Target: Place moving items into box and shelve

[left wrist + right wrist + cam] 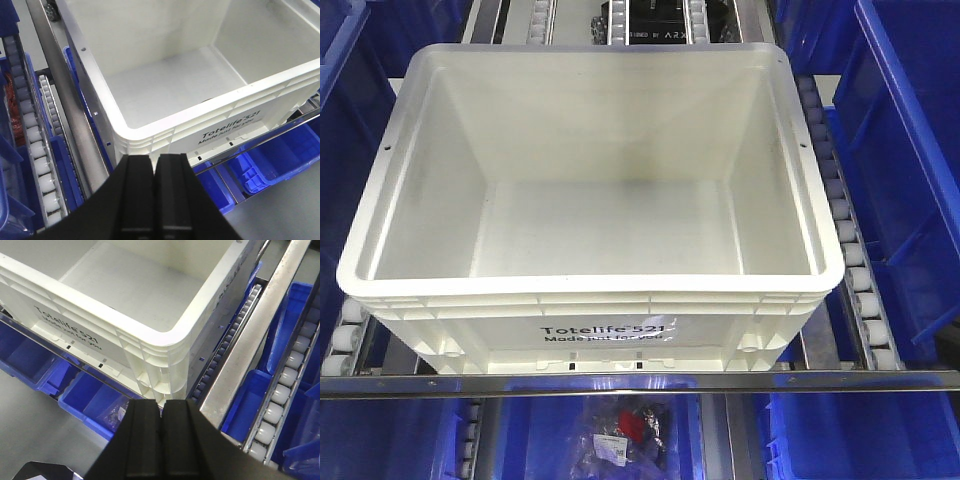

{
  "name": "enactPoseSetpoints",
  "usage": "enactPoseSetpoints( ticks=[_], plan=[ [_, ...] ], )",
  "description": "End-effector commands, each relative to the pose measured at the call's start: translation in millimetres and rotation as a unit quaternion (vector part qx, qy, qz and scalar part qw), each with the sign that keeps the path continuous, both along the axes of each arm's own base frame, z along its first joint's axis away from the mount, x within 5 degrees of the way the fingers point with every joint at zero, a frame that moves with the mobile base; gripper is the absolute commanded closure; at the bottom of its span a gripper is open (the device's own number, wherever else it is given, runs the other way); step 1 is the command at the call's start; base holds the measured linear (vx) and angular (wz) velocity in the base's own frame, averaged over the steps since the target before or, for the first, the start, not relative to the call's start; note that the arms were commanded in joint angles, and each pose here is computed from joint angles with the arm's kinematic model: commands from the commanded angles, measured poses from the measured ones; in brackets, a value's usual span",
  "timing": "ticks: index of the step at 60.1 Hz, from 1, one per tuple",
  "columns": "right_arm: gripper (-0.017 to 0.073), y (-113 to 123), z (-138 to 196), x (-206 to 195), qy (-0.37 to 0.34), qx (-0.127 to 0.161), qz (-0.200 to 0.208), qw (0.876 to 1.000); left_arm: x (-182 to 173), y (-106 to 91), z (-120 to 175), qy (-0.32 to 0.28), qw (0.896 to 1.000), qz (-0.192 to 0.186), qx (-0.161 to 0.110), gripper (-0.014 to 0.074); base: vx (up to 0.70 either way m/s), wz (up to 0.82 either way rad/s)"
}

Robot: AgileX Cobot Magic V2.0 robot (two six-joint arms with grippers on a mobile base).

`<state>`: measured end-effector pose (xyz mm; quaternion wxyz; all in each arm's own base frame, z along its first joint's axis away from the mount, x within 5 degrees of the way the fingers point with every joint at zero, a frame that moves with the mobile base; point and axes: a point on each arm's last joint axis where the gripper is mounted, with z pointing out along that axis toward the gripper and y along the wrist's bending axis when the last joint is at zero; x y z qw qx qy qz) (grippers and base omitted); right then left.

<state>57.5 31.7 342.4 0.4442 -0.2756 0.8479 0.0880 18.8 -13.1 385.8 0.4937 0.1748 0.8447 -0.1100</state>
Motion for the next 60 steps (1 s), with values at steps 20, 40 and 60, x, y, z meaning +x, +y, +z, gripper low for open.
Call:
enactPoseSetpoints(
  ticks=[20, 40, 60],
  plan=[
    [0.0575, 2, 12, 3, -0.037, 0.019, 0.003, 0.999, 3, -1.9, 10, -0.025, 1.0, -0.003, -0.016, 0.0616, 0.0, 0.0],
    [0.0575, 2, 12, 3, -0.037, 0.019, 0.003, 0.999, 9, 0.7, -11, -0.083, 0.995, 0.054, -0.033, 0.0616, 0.0, 0.0],
    [0.0575, 2, 12, 3, -0.037, 0.02, 0.004, 0.999, 30, 8.9, -102, -0.241, 0.953, 0.171, -0.063, 0.0616, 0.0, 0.0]
  ],
)
